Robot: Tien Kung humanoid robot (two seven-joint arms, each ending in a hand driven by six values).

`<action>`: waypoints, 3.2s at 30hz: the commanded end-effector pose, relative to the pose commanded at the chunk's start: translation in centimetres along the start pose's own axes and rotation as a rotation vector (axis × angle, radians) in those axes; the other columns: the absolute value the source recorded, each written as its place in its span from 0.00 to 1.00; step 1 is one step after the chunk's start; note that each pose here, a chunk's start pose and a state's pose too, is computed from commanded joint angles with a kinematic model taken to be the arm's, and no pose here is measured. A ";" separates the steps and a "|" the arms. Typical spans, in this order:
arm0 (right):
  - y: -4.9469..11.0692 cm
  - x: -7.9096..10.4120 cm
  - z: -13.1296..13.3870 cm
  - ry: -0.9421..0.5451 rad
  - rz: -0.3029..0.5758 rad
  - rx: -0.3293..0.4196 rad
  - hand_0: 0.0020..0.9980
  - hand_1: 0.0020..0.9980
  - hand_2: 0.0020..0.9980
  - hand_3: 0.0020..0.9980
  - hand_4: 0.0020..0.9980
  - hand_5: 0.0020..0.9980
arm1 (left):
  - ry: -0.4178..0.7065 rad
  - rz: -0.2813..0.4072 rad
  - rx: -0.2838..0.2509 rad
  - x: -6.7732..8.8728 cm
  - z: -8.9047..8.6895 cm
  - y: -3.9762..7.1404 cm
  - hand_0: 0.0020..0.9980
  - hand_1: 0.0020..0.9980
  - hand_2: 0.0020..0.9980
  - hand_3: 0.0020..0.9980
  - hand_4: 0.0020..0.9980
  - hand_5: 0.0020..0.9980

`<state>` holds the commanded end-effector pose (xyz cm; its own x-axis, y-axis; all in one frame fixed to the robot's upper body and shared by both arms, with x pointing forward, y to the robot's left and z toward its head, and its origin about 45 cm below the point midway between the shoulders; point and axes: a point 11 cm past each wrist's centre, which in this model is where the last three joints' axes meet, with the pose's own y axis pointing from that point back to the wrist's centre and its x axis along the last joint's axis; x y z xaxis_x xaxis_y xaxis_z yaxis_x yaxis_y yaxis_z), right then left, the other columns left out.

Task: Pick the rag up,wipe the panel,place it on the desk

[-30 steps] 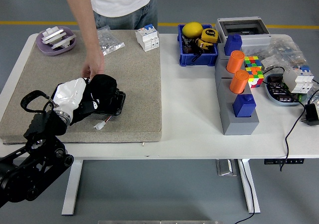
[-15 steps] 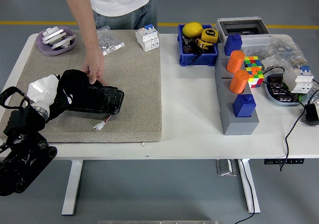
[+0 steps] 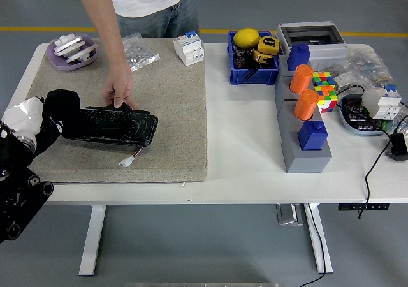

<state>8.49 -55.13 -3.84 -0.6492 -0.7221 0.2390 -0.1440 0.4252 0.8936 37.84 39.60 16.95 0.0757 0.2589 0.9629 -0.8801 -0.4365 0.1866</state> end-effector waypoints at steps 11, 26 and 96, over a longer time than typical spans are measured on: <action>0.0 0.0 0.1 0.002 0.001 -0.004 0.75 0.63 0.63 0.56 0.92 0.43 | 0.009 0.018 0.034 0.7 -1.4 -1.0 0.28 0.41 0.55 0.49 0.00 0.00; 0.0 -0.4 -0.2 0.002 -0.004 0.001 0.75 0.63 0.63 0.56 0.92 0.43 | 0.025 0.000 -0.020 1.2 -2.2 -2.8 0.51 0.54 0.58 0.55 0.47 0.00; 0.0 -0.2 0.2 0.018 0.008 -0.011 0.75 0.62 0.62 0.56 0.90 0.42 | 0.772 0.143 -0.290 8.5 0.0 1.0 0.62 0.69 0.61 0.56 0.76 0.13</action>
<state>8.50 -54.86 -4.00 -0.6370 -0.7282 0.2530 -0.1306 0.4254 0.8955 37.60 41.39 25.31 -0.2950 0.7814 0.5498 -0.9506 -0.2980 -0.0865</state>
